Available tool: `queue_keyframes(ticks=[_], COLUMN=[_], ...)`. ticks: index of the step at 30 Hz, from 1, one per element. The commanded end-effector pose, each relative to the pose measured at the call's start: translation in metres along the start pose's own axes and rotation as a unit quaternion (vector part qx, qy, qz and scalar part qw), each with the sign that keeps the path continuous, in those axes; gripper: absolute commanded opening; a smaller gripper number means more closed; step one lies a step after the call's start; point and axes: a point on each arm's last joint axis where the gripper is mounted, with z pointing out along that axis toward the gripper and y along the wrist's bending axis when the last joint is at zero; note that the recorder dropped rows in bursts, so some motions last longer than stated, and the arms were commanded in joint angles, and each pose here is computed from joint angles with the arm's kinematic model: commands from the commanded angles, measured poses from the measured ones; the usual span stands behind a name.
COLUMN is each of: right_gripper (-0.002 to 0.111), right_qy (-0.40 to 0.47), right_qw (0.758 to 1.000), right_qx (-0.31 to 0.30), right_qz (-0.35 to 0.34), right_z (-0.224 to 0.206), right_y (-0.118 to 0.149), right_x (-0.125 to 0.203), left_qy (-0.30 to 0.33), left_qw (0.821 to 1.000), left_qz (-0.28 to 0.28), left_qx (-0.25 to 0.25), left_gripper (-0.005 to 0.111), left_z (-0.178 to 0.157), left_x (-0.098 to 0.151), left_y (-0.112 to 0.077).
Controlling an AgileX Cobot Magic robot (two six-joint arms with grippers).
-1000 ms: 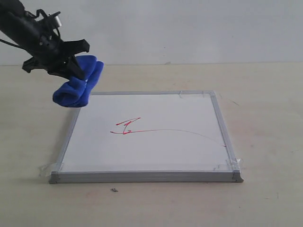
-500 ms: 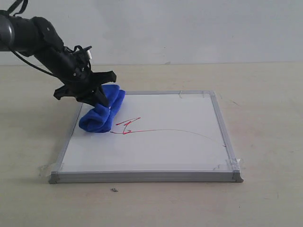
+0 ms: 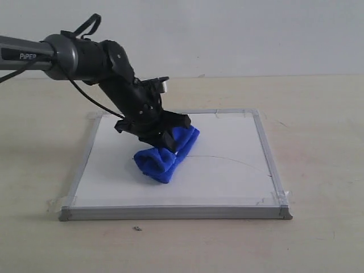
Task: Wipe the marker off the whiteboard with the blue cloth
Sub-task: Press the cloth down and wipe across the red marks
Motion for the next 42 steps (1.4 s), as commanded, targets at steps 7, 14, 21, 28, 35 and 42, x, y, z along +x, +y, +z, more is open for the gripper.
queue_keyframes(ticks=[7,14,21,28,35,42], right_gripper=[0.0,0.0,0.0,0.0,0.0,0.0], right_qy=[-0.005,-0.005,-0.005,-0.005,-0.005,-0.005], right_qw=[1.0,1.0,1.0,1.0,1.0,1.0], right_qx=[0.001,0.001,0.001,0.001,0.001,0.001], right_qz=[-0.005,-0.006,-0.006,-0.006,-0.006,-0.006], right_z=[-0.001,-0.001,-0.001,-0.001,-0.001,-0.001], right_y=[0.0,0.0,0.0,0.0,0.0,0.0], right_x=[-0.001,-0.001,-0.001,-0.001,-0.001,-0.001], left_qy=[0.095,0.071,0.026,0.077,0.151,0.204], left_qw=[0.978,0.984,0.996,0.991,0.966,0.968], left_qz=[-0.019,-0.093,0.021,0.054,0.009,-0.073], left_qx=[-0.185,-0.132,-0.079,-0.094,-0.209,-0.123], left_gripper=[0.004,0.004,0.004,0.004,0.004,0.004], left_z=[-0.021,-0.04,0.002,0.009,-0.014,-0.009], left_x=[0.016,0.015,0.005,0.018,0.034,0.066], left_y=[0.106,0.126,0.023,0.005,0.091,0.118])
